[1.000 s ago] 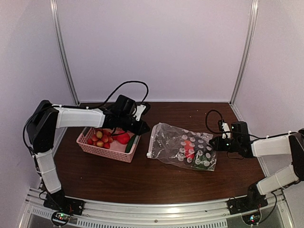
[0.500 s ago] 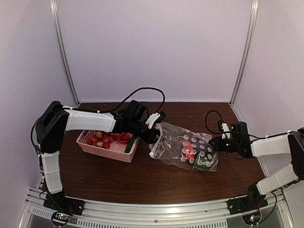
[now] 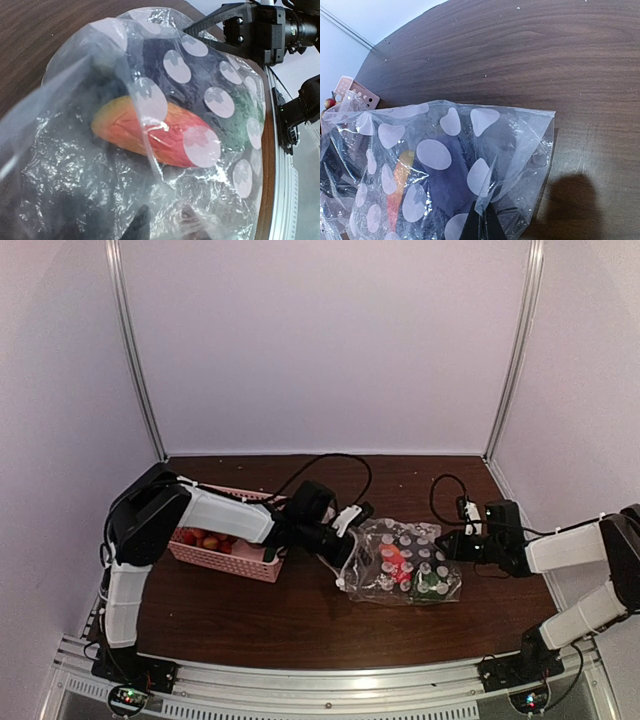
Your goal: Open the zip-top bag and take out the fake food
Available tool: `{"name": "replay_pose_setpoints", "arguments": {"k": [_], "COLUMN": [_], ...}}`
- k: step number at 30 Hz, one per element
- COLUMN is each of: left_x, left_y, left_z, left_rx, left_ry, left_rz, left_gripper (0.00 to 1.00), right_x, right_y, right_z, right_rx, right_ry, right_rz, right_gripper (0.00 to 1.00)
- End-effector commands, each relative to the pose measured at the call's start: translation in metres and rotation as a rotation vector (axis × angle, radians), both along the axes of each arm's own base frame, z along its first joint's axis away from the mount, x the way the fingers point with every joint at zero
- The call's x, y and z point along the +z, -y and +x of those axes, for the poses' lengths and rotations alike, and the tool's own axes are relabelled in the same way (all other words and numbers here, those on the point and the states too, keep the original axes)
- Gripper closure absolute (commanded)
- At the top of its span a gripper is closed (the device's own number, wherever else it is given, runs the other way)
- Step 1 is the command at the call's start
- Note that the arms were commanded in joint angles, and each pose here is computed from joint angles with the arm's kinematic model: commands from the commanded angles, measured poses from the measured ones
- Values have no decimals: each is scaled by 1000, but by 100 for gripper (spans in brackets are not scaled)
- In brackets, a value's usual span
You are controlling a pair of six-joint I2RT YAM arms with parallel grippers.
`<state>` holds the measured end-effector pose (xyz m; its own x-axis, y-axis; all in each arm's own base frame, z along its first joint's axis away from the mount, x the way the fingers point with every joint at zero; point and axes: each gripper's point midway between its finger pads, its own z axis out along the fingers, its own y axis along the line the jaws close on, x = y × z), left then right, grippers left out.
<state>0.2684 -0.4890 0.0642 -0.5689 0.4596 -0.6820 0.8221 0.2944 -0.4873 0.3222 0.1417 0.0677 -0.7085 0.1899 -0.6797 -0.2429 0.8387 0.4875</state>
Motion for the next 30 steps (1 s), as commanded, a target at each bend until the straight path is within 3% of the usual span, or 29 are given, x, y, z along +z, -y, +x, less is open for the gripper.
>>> {"name": "replay_pose_setpoints", "arguments": {"k": [1, 6, 13, 23, 30], "left_x": [3, -11, -37, -28, -26], "left_y": [23, 27, 15, 37, 48], "left_z": [8, 11, 27, 15, 5], "left_rx": [36, 78, 213, 129, 62], "left_ry": [-29, -97, -108, -177, -198], "left_rz": [-73, -79, 24, -95, -135], "left_gripper": [76, 70, 66, 60, 46], "right_x": [-10, -15, -21, -28, -33], "right_y": [-9, -8, -3, -19, -37], "right_z": [-11, -19, -20, -28, -31], "right_rx": [11, -3, -33, 9, 47], "right_ry": [-37, -49, -68, -81, -87], "right_rz": [59, 62, 43, 37, 29], "right_gripper": [100, 100, 100, 100, 100]}}
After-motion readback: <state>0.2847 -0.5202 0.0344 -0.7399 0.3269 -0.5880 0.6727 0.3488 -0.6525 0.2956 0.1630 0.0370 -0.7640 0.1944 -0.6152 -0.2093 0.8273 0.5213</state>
